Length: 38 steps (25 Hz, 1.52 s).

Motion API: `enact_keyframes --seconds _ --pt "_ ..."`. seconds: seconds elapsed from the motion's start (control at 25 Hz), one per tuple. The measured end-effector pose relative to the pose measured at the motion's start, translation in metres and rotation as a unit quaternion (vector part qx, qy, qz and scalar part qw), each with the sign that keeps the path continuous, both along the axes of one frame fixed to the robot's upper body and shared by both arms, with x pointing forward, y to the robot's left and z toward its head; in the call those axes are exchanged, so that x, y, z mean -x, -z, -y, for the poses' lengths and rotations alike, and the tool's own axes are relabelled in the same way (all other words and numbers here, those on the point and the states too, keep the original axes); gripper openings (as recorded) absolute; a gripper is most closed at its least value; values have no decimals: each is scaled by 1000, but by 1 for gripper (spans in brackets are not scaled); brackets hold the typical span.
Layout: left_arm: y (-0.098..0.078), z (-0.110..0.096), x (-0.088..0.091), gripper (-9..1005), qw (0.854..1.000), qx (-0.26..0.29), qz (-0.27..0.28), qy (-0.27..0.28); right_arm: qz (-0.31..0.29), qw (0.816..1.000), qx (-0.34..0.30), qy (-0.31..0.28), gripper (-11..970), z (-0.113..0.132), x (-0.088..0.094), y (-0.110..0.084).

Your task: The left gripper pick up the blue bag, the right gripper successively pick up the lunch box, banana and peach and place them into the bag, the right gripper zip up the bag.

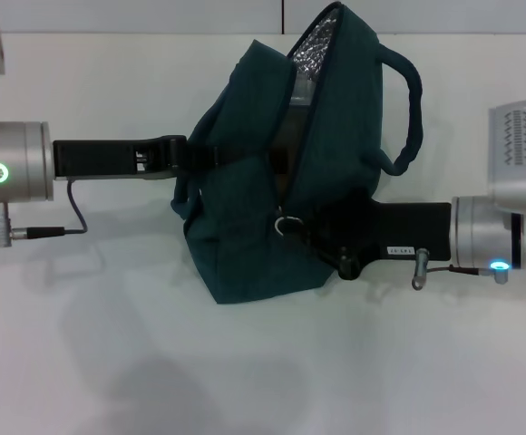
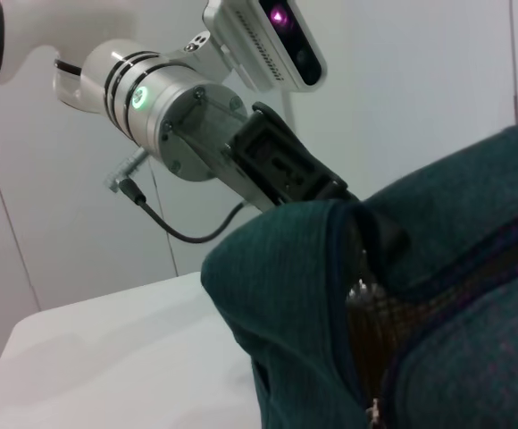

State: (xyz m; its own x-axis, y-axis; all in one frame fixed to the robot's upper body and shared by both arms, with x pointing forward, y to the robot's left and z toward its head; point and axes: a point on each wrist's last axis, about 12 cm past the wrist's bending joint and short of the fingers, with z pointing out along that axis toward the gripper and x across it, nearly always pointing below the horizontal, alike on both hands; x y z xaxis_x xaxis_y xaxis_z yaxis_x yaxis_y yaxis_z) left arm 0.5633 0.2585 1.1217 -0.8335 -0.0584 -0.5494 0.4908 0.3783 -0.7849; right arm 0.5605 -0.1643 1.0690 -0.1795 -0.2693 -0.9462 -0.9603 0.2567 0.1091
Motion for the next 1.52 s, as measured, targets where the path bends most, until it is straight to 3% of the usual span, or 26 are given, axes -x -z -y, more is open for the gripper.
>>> enact_keyframes --seconds 0.28,0.48,0.96,1.12,1.32,1.52 --pt "1 0 1 101 1000 0 0 0 14 999 -36 34 22 21 9 -3" --pt "1 1 1 102 1000 -1 7 3 58 994 -90 19 23 30 19 -15" --pt "1 1 -1 103 999 18 29 -10 124 983 -134 -23 22 21 23 -30" --pt "2 -7 -2 104 996 40 75 -39 125 983 -134 -26 22 19 21 -31" --pt "8 -30 11 299 977 66 172 -104 127 982 -139 -31 21 18 21 -34" --pt "32 -44 46 504 964 79 220 -129 138 974 -174 -38 21 16 18 -47"
